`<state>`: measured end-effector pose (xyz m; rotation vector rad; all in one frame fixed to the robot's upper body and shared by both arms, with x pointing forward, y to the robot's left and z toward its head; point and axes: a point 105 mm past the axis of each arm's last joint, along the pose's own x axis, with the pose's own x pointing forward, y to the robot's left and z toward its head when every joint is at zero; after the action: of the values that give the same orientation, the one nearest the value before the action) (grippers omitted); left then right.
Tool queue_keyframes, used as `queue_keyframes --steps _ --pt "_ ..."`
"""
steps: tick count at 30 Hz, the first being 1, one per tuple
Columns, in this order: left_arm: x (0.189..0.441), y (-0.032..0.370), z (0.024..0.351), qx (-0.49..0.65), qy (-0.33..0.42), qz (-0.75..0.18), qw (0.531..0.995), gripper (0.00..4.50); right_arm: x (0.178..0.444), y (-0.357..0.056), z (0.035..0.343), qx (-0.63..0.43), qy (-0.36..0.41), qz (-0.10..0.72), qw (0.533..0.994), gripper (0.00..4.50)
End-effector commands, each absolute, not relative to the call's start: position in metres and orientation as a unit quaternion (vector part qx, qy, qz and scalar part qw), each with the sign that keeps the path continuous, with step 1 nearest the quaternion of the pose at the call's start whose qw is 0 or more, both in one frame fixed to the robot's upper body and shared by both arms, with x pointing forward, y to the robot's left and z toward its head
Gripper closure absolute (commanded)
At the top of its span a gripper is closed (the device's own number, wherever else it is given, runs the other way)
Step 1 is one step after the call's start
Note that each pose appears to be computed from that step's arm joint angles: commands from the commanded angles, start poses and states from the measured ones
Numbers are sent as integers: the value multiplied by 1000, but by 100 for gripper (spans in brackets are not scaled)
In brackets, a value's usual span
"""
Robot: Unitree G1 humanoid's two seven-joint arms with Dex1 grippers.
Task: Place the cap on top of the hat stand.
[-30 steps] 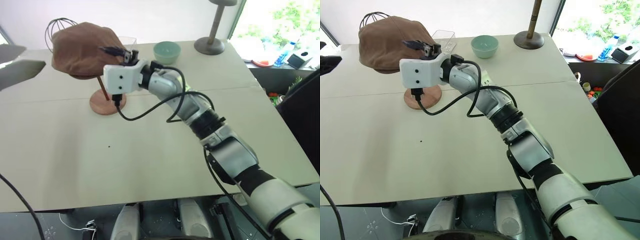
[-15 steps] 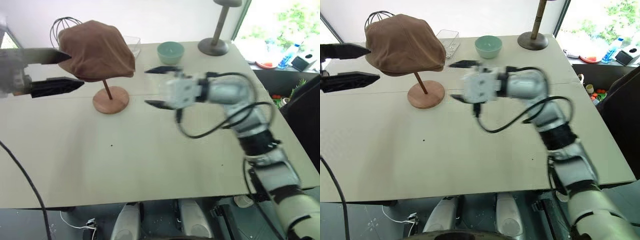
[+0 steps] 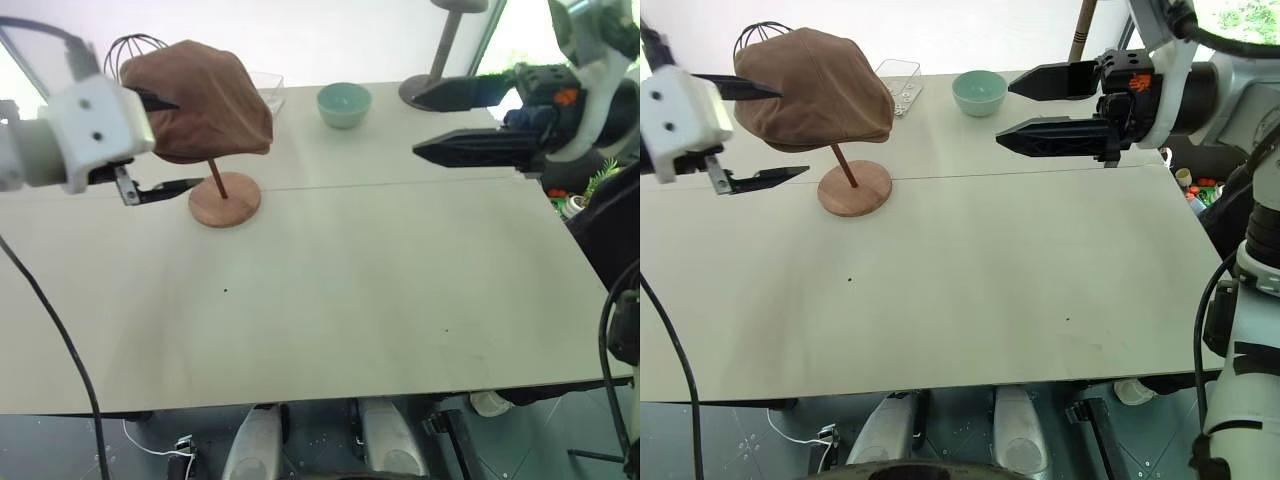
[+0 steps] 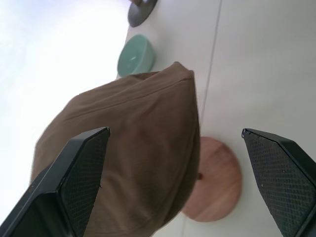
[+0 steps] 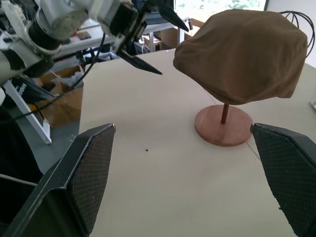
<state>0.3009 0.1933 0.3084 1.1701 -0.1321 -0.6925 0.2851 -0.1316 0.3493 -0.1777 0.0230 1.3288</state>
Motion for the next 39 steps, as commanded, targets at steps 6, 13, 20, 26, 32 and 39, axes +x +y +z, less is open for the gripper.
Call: queue_keyframes --steps 6,13,20,26,32,39 --pt "307 179 289 619 -80 -235 745 0 280 -133 369 -90 -30 610 787 1" --pt "322 176 294 663 -108 -150 725 0 278 -129 370 -90 -35 619 780 1" --pt "331 175 288 696 -112 -106 701 0 266 -124 372 -89 -41 644 759 1" --pt "331 176 292 700 -119 -99 698 236 265 -125 374 -84 -45 644 759 0" --pt "332 184 298 688 -122 -89 710 444 266 -125 373 -81 -45 642 761 0" --pt "332 195 317 678 -183 -69 708 444 267 -125 367 -81 -44 643 760 0"
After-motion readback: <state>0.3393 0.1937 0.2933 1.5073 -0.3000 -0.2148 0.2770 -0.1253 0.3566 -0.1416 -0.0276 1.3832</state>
